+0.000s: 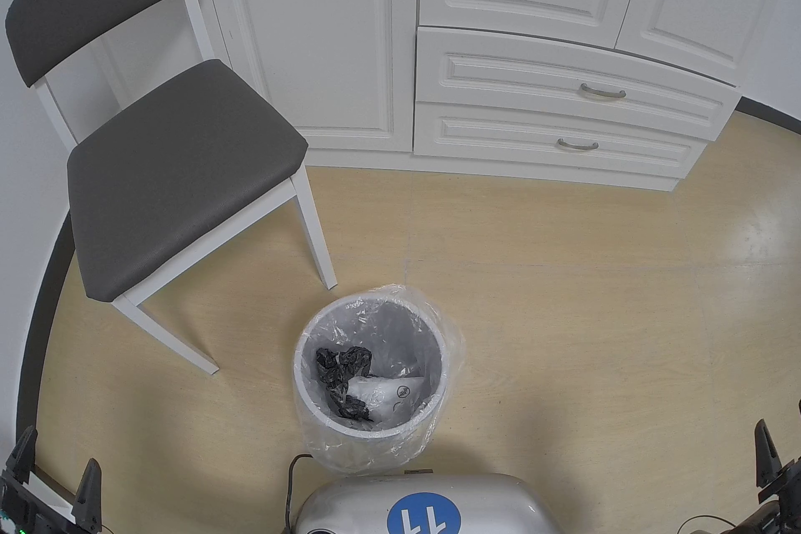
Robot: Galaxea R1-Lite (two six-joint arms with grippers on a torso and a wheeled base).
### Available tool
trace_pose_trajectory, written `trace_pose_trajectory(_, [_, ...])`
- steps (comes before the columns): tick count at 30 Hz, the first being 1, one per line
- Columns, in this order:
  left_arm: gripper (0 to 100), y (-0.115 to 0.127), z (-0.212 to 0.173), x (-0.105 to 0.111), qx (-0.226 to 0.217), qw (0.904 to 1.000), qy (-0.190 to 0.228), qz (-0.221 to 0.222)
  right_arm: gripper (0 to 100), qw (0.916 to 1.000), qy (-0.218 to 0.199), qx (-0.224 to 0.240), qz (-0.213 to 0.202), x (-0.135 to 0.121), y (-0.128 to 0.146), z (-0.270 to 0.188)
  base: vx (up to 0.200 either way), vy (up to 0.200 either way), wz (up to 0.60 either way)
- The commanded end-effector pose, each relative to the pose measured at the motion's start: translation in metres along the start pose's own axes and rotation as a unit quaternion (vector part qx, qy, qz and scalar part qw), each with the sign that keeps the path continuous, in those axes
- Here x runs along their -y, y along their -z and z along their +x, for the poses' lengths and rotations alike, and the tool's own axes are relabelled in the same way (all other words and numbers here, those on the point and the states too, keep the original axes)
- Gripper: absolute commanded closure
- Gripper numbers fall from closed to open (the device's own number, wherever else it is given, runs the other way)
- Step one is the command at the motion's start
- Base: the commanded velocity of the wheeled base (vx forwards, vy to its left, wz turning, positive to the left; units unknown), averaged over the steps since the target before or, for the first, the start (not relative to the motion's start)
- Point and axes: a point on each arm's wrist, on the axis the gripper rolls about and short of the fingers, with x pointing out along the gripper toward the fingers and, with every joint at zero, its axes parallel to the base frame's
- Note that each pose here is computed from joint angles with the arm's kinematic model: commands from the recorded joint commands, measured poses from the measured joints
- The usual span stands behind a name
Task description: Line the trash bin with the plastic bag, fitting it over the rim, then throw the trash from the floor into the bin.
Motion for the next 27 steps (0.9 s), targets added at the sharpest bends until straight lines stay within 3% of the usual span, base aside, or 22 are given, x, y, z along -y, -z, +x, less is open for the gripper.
trace_pose_trajectory(1, [0, 0.0049, 0.0005, 0.0001, -0.003, 1.0, 0.0, 0.001, 0, 0.998, -0.062, -0.002, 0.006, -0.0027, 0.0041, -0.0005, 0.0, 0.0, 0.0])
trace_pose_trajectory(7, [0, 0.0051, 0.0004, 0.0001, -0.003, 1.0, -0.001, -0.001, 0, 0.9974, -0.066, -0.009, -0.028, -0.0028, 0.0067, -0.0002, 0.0, 0.0, 0.0])
trace_pose_trajectory(12, [0, 0.0047, 0.0003, 0.0001, -0.002, 1.0, -0.001, -0.001, 0, 0.9969, -0.064, -0.039, -0.024, -0.0025, 0.0115, -0.0008, 0.0, 0.0, 0.0])
trace_pose_trajectory(27, [0, 0.0047, 0.0003, 0.0001, -0.002, 1.0, -0.001, -0.001, 0, 0.998, -0.052, -0.032, -0.018, -0.002, 0.0112, -0.0003, 0.0, 0.0, 0.0])
